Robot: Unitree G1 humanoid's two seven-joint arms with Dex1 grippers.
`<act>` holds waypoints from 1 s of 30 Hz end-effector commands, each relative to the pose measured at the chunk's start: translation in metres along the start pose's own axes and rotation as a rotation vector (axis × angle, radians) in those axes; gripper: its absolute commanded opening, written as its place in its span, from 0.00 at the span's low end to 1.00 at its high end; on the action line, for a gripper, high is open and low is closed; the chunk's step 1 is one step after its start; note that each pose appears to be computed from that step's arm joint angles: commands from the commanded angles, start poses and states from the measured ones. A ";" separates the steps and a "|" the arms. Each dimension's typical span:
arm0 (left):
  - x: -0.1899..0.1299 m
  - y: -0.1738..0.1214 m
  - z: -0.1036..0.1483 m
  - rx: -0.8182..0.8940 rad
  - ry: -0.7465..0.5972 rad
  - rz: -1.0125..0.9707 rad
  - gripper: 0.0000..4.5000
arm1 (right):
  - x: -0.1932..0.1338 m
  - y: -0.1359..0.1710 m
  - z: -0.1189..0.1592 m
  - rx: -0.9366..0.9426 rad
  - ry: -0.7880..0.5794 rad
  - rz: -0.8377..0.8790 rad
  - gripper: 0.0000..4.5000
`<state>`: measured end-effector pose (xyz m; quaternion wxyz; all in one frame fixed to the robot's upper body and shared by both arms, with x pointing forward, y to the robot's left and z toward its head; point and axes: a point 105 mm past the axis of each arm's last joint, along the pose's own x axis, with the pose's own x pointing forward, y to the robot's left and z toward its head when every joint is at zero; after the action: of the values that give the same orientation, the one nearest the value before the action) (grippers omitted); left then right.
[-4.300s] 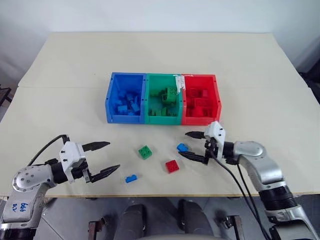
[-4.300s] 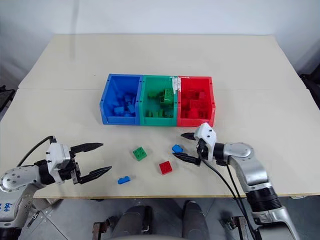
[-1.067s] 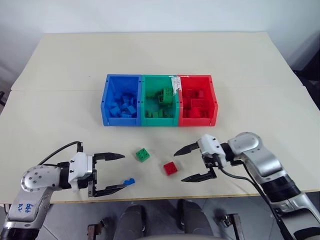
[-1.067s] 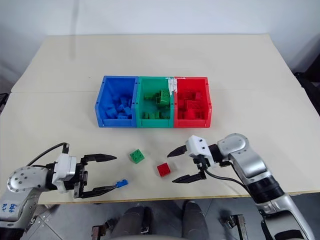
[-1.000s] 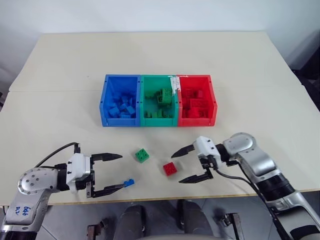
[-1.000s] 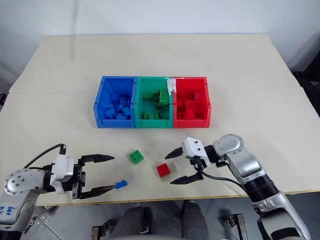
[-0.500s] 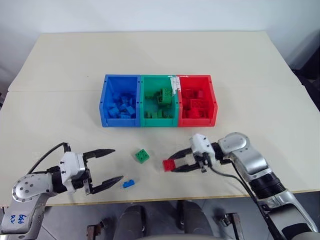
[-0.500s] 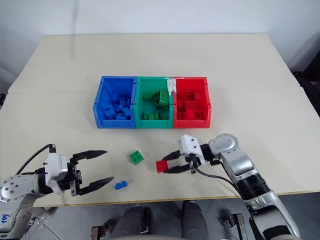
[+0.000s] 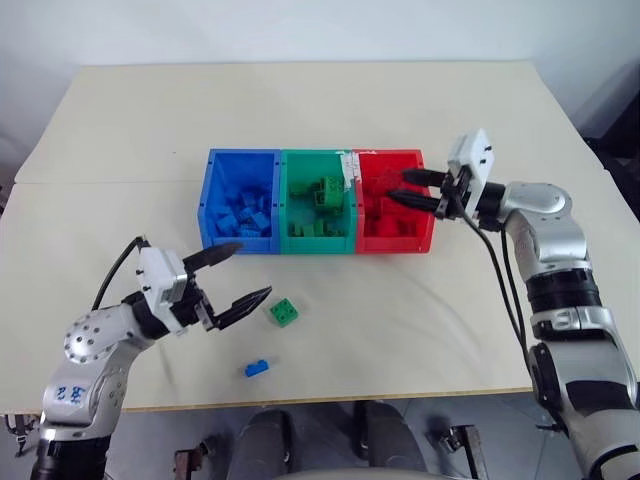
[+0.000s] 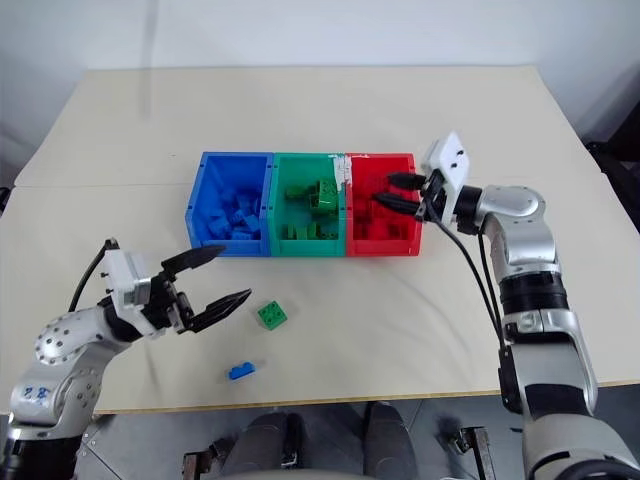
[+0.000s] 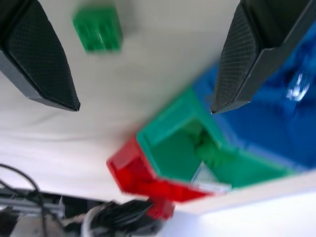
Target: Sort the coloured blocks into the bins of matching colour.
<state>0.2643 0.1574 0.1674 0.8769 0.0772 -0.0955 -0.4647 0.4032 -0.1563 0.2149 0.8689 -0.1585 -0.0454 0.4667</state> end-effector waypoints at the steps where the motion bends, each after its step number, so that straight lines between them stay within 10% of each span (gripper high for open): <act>1: 0.007 -0.001 0.002 0.015 -0.011 -0.015 1.00 | -0.002 -0.009 0.005 -0.023 -0.019 -0.028 0.55; 7: -0.001 0.002 0.000 0.023 0.004 0.003 1.00 | -0.012 -0.002 0.014 -0.070 -0.072 0.039 1.00; 16: -0.052 0.015 -0.020 0.016 0.112 0.114 1.00 | -0.057 0.056 0.024 -0.094 -0.161 0.337 1.00; 30: -0.130 0.025 -0.027 0.050 0.260 0.216 1.00 | -0.123 0.113 -0.032 -0.009 -0.129 0.299 1.00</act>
<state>0.2225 0.2783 0.1259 0.9285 0.1287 0.0131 -0.3481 0.2535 -0.2027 0.1409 0.7873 -0.1157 -0.0419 0.6041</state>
